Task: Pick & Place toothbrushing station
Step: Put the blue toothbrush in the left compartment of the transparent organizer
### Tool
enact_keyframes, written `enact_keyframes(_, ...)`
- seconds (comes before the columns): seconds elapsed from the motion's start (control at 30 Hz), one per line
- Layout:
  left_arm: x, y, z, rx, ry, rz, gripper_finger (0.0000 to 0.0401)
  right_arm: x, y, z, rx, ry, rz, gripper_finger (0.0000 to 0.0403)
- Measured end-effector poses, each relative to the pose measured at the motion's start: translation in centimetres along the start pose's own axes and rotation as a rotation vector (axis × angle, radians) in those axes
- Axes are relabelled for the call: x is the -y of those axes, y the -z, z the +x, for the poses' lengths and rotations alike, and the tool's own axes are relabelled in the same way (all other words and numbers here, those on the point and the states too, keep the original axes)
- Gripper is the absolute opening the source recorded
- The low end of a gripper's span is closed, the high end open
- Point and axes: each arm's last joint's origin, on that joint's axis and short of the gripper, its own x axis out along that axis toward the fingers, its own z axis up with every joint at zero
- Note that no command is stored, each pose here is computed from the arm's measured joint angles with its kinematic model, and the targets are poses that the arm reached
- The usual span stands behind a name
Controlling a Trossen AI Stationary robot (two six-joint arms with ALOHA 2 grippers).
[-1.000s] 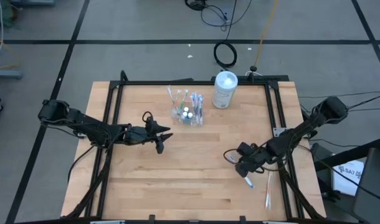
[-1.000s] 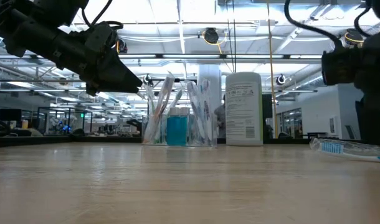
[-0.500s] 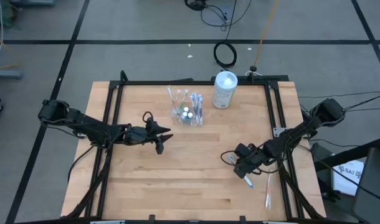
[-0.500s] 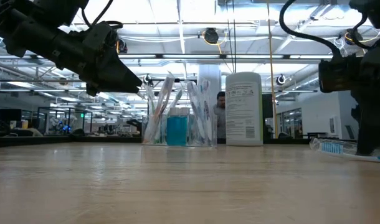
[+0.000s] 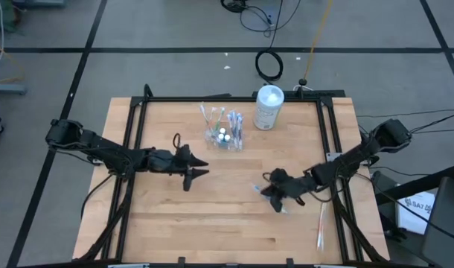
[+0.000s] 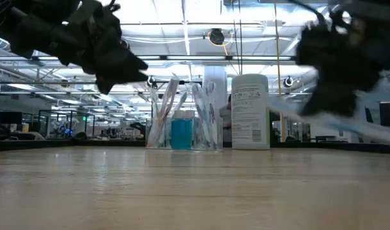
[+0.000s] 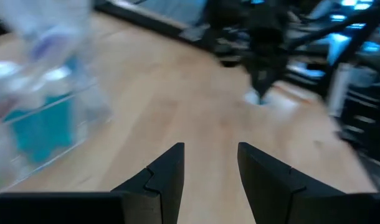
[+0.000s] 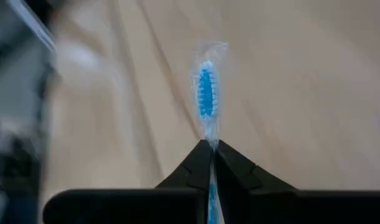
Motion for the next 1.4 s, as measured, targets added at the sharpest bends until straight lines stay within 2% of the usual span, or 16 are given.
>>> enact_keyframes(0.13, 0.6, -0.6, 0.0, 0.044, 0.12, 0.066, 0.0152, -1.2, -3.0, -0.2, 0.307, -0.099, -0.097, 0.0002)
enact_keyframes(0.27, 0.9, -1.2, -0.1, 0.097, 0.186, 0.116, 0.0152, -2.1, -6.3, -1.0, 0.606, -0.19, -0.241, 0.0001)
enact_keyframes(0.37, 1.1, -1.7, -0.2, 0.154, 0.202, 0.124, 0.0152, -2.3, -8.1, -1.4, 0.733, -0.211, -0.316, 0.0001)
enact_keyframes(0.63, 1.5, -2.7, -0.1, 0.219, 0.218, 0.159, 0.0159, -3.5, -11.5, 1.8, 0.705, -0.263, -0.466, 0.0001)
enact_keyframes(0.87, 2.0, -3.2, 0.5, 0.222, 0.255, 0.216, 0.0215, -3.7, -14.5, 3.4, 0.683, -0.2, -0.476, 0.0)
enact_keyframes(1.03, 1.5, -2.4, 1.2, 0.197, 0.154, 0.2, 0.0244, -3.6, -14.7, 3.6, 0.669, -0.207, -0.483, 0.0)
enact_keyframes(1.1, 1.4, -2.1, 1.6, 0.192, 0.131, 0.188, 0.0245, -3.6, -14.8, 3.5, 0.673, -0.207, -0.482, 0.0)
enact_keyframes(1.27, 2.0, -2.8, 2.9, 0.23, 0.154, 0.183, 0.0234, -3.1, -15.1, 3.5, 0.679, -0.193, -0.476, 0.0)
enact_keyframes(1.4, 2.4, -3.5, 4.6, 0.223, 0.137, 0.233, 0.0223, -2.8, -15.3, 3.6, 0.674, -0.177, -0.474, 0.0)
